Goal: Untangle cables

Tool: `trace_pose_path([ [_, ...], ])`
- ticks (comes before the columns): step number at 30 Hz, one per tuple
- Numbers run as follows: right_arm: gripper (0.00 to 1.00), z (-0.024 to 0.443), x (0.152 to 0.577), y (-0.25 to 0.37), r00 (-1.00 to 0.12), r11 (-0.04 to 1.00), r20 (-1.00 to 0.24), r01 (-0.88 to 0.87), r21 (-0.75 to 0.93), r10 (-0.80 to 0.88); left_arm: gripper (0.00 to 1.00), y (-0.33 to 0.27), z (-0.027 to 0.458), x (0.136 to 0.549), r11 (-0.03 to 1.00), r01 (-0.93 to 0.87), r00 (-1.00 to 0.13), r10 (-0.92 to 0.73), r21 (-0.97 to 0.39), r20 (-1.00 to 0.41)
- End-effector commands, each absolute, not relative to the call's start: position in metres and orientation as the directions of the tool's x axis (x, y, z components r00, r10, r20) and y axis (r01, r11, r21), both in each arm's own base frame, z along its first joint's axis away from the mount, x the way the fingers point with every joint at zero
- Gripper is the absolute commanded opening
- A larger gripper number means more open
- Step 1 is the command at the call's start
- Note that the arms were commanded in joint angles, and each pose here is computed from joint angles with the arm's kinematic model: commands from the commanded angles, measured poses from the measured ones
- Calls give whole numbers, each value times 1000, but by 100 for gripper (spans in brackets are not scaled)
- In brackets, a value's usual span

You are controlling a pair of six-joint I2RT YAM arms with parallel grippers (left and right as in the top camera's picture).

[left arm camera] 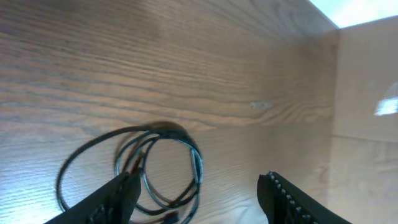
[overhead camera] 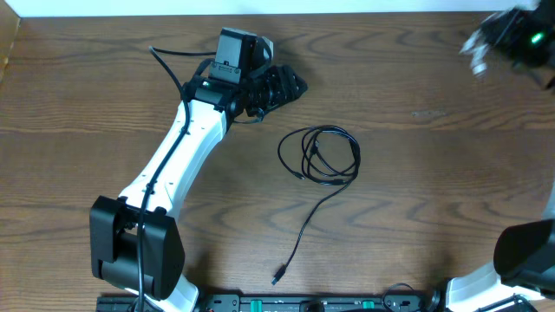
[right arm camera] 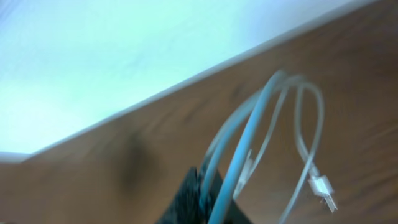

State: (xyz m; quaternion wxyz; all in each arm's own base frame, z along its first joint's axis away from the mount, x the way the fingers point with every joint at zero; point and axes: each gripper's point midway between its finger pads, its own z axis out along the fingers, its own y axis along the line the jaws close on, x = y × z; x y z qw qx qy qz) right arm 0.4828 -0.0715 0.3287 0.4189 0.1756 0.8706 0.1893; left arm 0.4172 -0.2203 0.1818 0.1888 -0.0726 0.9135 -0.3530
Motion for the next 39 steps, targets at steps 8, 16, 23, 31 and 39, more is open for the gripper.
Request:
trace_pose_path([
  [8, 1, 318, 525, -214, -535, 922, -828, 383, -59, 169, 65, -215, 176, 410, 781, 45, -924, -204, -622, -323],
  [16, 1, 229, 574, -279, -627, 891, -778, 335, -306, -32, 65, -214, 173, 408, 788, 35, -927, -205, -615, -315],
  [23, 1, 135, 600, -301, -708, 877, -693, 240, -416, -135, 64, -221, 167, 405, 794, 41, -933, -187, -607, -308],
  [31, 48, 94, 605, -316, -711, 856, -699, 316, -409, -72, 64, -235, 151, 394, 817, 52, -944, -147, -574, -295],
  [39, 99, 157, 598, -309, -597, 867, -799, 433, -247, 71, 65, -243, 145, 394, 819, 63, -946, -133, -571, -296],
])
